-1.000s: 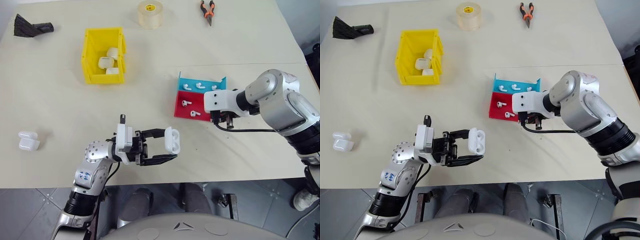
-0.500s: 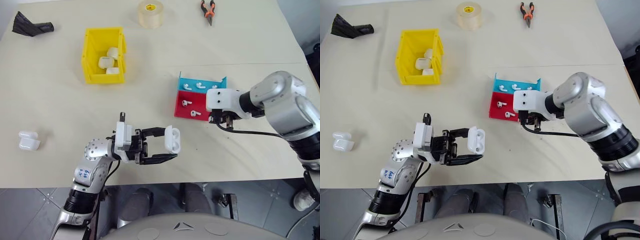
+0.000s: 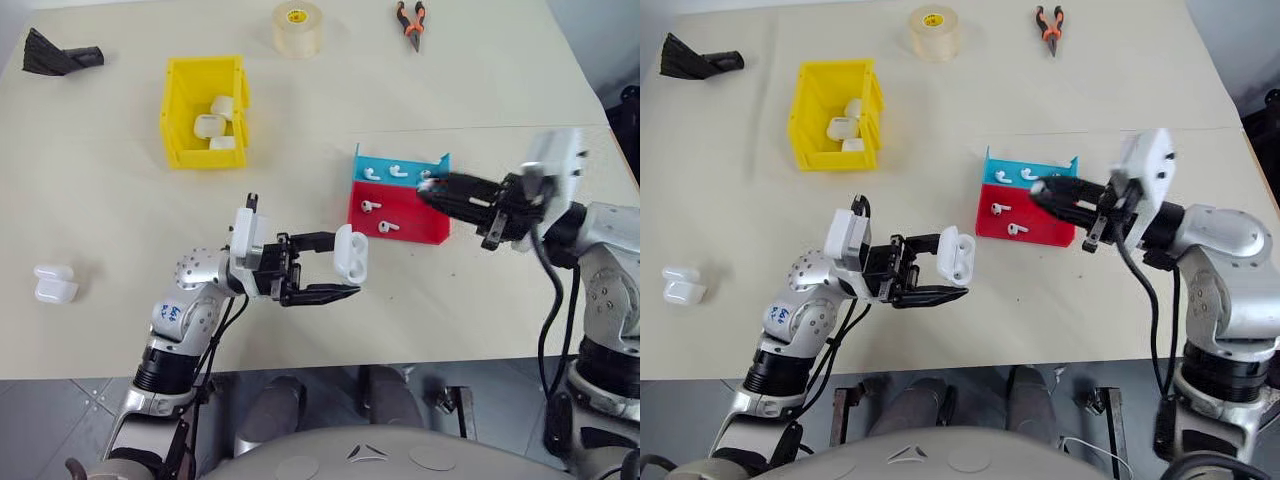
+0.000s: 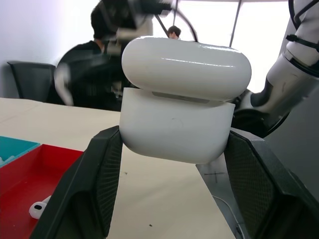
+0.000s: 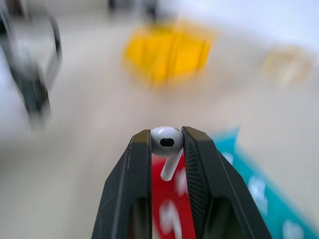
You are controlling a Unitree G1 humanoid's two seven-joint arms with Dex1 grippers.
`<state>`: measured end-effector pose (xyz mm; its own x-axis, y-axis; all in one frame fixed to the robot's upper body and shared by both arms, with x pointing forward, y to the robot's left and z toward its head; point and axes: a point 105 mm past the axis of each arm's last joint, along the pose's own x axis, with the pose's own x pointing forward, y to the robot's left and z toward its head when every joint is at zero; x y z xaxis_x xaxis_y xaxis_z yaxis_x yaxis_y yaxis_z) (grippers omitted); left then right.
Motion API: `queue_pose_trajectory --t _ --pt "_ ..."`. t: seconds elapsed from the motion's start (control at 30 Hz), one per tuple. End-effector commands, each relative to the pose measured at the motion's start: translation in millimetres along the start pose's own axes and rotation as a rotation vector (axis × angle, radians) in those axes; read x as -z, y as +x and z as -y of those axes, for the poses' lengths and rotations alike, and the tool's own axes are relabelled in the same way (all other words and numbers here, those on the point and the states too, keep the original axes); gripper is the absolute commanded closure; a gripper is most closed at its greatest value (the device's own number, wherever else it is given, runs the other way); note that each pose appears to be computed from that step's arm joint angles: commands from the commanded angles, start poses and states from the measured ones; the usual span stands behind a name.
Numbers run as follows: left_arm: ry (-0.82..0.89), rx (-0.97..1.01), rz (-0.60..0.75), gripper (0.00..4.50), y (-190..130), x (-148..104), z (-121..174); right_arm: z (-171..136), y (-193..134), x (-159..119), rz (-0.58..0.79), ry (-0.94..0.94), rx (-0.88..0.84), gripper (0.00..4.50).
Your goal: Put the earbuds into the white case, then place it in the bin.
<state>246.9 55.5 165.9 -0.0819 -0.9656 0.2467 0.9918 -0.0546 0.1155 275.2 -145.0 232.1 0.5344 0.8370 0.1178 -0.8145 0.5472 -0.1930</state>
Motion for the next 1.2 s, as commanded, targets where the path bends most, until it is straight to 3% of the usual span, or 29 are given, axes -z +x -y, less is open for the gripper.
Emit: queue_pose_trajectory --t 0.03,0.13,0.37,1.2 --pt "-0.004 0.027 0.009 1.78 -1 -7 -2 -22 -1 -23 0.188 -0.039 0.02 3.94" --pt "-0.016 0.035 0.01 1.78 2 -10 -4 -39 5 -35 0.323 -0.006 0.018 3.94" --pt "-0.063 0.073 -0.015 1.78 4 -9 -3 -82 18 -26 0.353 -0.084 -0.128 3.94" --pt "-0.063 0.09 0.013 1.78 9 -15 -3 -81 20 6 0.273 -0.1 -0.172 3.94"
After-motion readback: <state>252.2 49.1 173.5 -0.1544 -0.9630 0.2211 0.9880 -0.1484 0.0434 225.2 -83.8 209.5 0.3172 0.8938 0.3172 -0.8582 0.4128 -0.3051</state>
